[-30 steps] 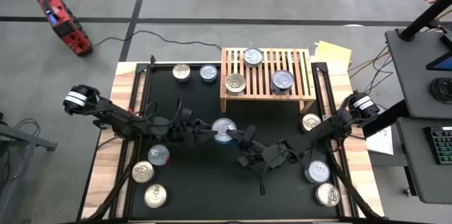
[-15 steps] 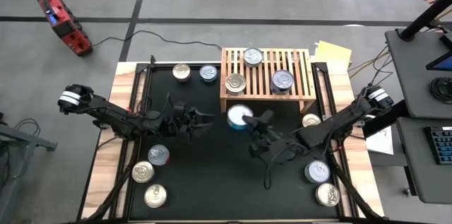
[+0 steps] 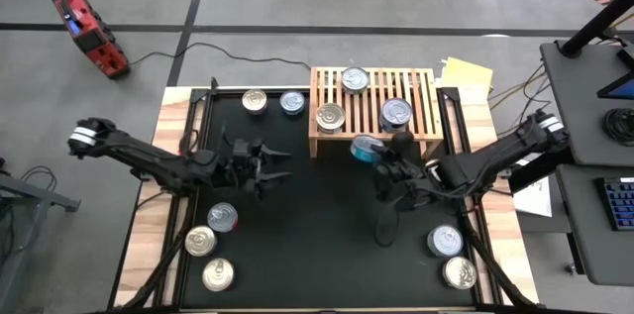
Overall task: Stack canned seafood by type on shelf
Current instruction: Put the yellow-blue tuna can on the shelf
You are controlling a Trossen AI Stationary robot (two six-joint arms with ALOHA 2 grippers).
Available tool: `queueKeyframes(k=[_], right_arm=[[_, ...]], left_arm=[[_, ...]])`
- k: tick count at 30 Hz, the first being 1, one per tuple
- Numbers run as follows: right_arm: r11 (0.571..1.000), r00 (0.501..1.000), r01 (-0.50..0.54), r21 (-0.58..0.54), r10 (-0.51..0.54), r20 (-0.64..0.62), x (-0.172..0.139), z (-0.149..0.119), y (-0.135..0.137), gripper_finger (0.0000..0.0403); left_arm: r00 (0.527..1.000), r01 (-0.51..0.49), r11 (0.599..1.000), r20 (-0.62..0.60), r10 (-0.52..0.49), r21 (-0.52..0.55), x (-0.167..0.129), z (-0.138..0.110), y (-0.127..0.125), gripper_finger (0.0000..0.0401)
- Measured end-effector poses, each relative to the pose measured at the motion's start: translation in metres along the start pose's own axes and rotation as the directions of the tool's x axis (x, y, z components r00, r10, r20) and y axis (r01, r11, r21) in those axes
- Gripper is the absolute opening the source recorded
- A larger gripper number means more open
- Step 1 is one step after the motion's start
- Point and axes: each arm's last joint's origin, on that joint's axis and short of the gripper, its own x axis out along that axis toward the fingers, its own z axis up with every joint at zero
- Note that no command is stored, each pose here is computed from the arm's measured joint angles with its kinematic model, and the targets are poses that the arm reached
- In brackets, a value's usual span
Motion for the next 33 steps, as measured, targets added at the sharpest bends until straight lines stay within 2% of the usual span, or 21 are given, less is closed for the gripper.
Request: queueKeyframes(k=[6,23,33], right_arm=[[1.000,0.999,0.018,-0.010,-0.018,-0.031,0.009,-0.001,-0.001,0.0132],[0.991,0.965,0.087,-0.104,-0.109,-0.238,0.075,-0.011,0.001,0.0132],[0.987,0.957,0.107,-0.116,-0.134,-0.259,0.092,-0.011,0.001,0.0132]], left_arm=[[0.999,-0.031,0.999,-0.010,0.031,0.017,0.000,0.001,0.001,0.0291],[0.998,-0.042,0.998,-0.035,0.044,0.051,0.000,-0.003,0.002,0.0291],[0.998,-0.048,0.997,-0.049,0.051,0.057,0.000,-0.004,0.003,0.0291]])
